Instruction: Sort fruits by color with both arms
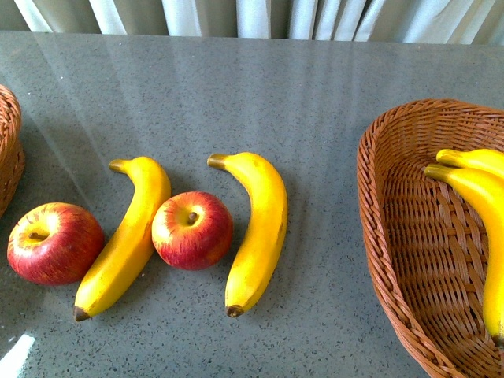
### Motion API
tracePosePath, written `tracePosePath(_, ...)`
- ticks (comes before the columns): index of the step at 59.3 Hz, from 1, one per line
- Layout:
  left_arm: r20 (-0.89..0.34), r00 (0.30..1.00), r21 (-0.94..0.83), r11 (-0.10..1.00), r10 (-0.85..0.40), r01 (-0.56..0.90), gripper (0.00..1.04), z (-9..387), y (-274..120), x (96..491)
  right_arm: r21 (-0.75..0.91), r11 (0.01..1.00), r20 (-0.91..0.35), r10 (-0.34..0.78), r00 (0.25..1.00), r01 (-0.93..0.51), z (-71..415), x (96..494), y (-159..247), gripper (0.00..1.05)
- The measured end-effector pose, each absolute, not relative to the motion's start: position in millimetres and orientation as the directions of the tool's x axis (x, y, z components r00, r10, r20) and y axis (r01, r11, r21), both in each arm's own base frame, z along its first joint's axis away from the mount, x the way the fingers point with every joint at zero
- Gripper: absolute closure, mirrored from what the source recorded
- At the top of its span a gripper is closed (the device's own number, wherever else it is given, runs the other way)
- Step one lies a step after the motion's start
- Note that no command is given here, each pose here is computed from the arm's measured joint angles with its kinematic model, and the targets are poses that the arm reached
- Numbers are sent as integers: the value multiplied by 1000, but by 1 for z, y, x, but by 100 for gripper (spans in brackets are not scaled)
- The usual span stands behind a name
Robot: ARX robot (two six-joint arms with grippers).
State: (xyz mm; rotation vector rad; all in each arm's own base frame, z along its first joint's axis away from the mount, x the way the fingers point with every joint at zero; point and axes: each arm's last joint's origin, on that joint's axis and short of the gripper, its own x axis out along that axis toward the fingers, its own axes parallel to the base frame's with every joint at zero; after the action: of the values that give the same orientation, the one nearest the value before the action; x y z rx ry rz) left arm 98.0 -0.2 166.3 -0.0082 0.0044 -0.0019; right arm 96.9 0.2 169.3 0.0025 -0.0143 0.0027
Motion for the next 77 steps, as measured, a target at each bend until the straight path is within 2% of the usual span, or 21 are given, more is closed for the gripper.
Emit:
tracePosePath(59, -7, 1000, -9, 1000, 2, -2, 9, 166, 0, 98, 2, 1000, 14, 3, 1000, -3, 169, 97, 0, 9)
tracePosePath(62, -158, 984, -55, 995, 77, -86, 9, 166, -1, 98, 3, 1000, 14, 3, 1000, -3, 169, 97, 0, 9)
tracePosePath(66, -420, 890, -77, 970, 176, -229, 9, 171, -5, 102, 2, 1000, 15, 3, 1000, -3, 169, 97, 0, 9)
tracePosePath(70, -469, 862, -77, 964, 191, -255, 9, 174, -10, 111, 2, 1000, 14, 3, 1000, -3, 169, 97, 0, 9)
tracePosePath(77, -470, 859, -106, 954, 201, -281, 9, 183, -19, 131, 3, 1000, 14, 3, 1000, -3, 169, 97, 0, 9)
